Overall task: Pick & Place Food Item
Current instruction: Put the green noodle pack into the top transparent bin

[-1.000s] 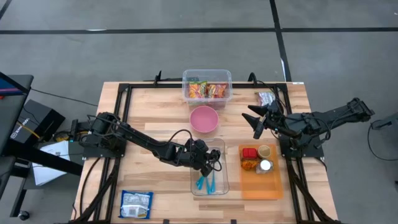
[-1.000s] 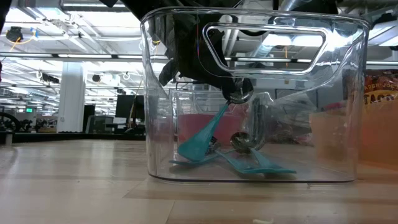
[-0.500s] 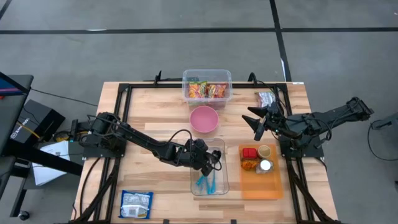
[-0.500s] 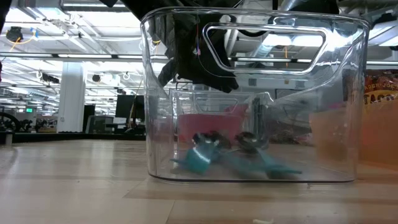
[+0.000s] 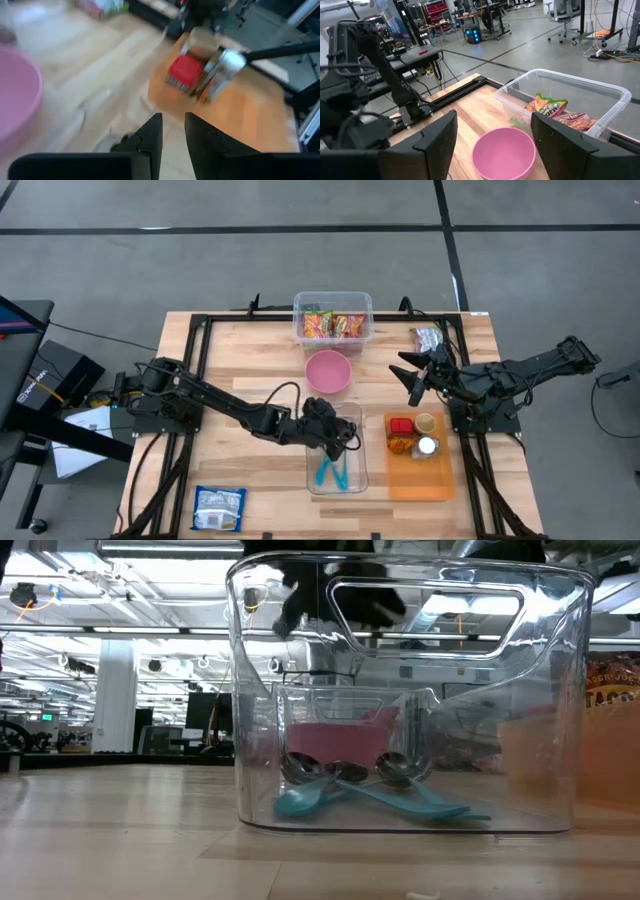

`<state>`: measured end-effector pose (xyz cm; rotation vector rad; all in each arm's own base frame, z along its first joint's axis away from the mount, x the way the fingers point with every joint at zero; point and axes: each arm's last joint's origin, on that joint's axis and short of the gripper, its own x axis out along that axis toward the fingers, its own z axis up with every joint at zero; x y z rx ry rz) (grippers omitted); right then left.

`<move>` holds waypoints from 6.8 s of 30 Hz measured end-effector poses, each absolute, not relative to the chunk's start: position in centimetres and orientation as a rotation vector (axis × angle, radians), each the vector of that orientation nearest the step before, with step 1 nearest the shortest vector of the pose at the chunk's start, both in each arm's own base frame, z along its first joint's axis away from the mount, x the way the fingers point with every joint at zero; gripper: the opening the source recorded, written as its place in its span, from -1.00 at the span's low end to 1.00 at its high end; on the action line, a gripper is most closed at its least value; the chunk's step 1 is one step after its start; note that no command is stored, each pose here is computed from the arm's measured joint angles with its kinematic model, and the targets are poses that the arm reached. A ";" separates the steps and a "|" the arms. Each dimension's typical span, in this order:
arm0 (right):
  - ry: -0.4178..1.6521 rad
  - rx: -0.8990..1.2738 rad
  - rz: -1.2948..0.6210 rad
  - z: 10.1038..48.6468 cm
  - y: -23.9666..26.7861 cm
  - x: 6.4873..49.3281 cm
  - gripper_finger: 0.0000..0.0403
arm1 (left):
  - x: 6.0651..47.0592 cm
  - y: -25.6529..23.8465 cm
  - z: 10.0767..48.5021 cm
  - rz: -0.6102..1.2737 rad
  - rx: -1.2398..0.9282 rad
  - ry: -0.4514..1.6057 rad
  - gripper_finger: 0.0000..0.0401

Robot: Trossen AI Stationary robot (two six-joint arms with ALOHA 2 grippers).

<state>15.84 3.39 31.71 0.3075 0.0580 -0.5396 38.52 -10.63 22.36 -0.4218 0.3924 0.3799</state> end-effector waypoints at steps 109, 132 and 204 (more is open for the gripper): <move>1.560 0.185 -0.965 15.7 -13.3 16.7 -0.99 | 29.0 -2.6 36.0 0.570 -0.195 0.246 -0.62; 1.444 0.140 -0.824 19.5 -9.2 17.4 -0.44 | 29.0 -2.6 36.0 0.570 -0.186 0.249 -0.62; 1.218 0.352 -0.795 19.5 -5.3 18.1 -0.43 | 31.1 -3.0 34.7 0.525 -0.278 0.224 -0.62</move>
